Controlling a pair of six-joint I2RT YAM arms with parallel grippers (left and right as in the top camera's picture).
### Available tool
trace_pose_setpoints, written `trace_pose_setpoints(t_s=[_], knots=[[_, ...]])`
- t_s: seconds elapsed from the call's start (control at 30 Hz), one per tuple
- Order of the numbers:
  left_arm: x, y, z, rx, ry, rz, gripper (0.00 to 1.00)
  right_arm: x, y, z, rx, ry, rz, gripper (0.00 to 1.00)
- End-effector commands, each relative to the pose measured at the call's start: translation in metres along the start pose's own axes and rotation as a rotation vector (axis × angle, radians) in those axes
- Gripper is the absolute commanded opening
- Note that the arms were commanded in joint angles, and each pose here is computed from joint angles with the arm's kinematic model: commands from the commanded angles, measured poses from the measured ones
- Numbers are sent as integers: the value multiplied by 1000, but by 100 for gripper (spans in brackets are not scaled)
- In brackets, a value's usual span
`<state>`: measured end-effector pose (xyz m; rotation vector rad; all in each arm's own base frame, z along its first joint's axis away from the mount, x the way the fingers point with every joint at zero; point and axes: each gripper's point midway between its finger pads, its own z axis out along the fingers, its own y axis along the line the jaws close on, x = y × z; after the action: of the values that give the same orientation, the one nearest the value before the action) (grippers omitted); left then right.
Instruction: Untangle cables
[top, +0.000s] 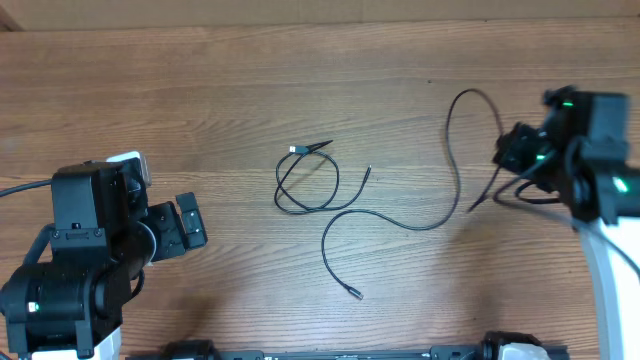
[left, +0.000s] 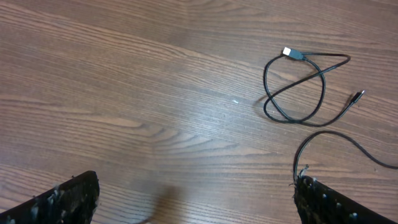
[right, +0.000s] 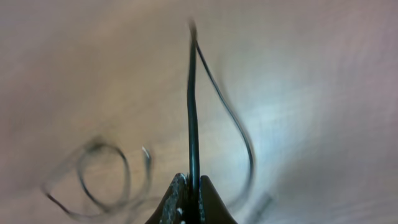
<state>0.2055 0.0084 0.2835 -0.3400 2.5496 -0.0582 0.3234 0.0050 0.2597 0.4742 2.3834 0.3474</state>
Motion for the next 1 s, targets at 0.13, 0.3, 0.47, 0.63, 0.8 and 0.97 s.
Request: trace_pose_setpoints(t_s=[0.13,0.3,0.47,0.63,0.8,0.97], knots=[[-3,-1,-3,10,-12,9,100,4,4,-33,-14,-46,39,4],[-3,-1,-3,10,-12,9,100,53,-18,-16,91,177,194,4],[-3,-1,-3,10,-12,9,100,88,-8,3,26,380,253,4],[-3,-1,-2,9,-7,9,99,108,11,18,-86,527,307,4],[-3,-1,-2,9,-5,9,100,128,12,32,-64,606,292,4],[-3,-1,-2,9,-5,9,100,150,27,41,-84,656,213,18]])
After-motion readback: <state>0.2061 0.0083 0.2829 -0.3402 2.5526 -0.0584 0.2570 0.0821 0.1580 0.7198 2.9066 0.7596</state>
